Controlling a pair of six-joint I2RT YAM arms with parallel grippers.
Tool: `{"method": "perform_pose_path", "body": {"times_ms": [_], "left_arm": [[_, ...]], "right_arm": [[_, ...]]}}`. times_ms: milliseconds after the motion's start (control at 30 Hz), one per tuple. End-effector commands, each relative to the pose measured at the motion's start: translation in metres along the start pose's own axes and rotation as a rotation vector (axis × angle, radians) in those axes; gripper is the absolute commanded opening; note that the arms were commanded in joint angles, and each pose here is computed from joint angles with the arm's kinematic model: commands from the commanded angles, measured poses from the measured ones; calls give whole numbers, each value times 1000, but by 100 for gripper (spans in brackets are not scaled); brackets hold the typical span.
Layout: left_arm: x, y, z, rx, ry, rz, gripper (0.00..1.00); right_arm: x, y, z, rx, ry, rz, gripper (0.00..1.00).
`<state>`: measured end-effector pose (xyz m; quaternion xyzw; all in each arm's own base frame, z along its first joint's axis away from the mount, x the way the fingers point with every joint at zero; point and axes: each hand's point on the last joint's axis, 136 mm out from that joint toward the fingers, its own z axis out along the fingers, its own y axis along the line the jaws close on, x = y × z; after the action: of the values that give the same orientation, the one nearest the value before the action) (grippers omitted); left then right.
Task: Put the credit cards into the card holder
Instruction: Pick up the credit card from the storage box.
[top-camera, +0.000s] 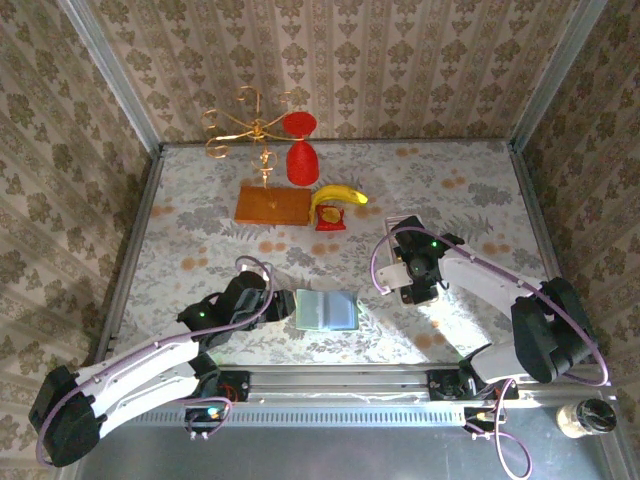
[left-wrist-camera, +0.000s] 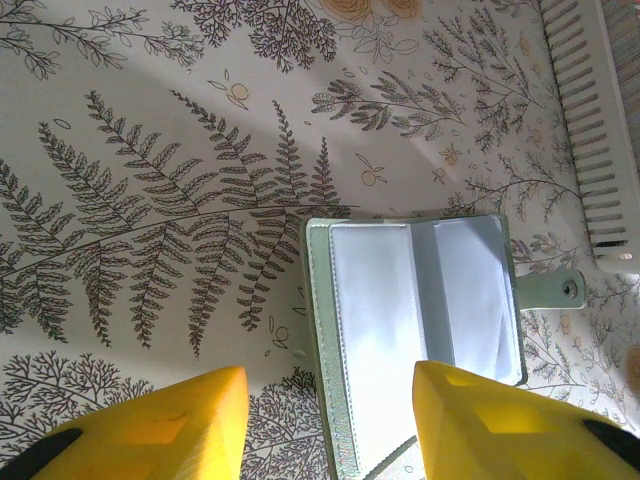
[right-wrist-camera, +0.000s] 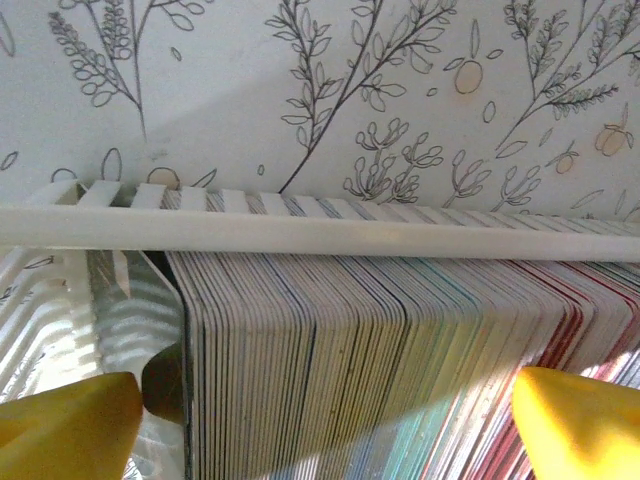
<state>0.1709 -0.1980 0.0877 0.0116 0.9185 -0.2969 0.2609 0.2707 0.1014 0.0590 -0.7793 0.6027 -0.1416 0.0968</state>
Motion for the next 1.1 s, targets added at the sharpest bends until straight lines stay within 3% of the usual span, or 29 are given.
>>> {"method": "perform_pose_path", "body": {"times_ms": [0, 333, 433, 633, 1067], "left_arm": [[1, 0, 0, 14, -1, -16, 47], [1, -1, 0, 20, 0, -19, 47], [1, -1, 0, 20, -1, -22, 47], [3, -4, 2, 43, 11, -32, 47], [4, -7, 3, 54, 17, -38, 46]], "right_arm": [[6, -8, -11, 53, 20, -7, 90], [8, -4, -19, 56, 18, -9, 72], [7, -1, -20, 52, 10, -13, 65], [6, 7, -20, 34, -2, -18, 40], [6, 5, -29, 62, -14, 12, 11]]}}
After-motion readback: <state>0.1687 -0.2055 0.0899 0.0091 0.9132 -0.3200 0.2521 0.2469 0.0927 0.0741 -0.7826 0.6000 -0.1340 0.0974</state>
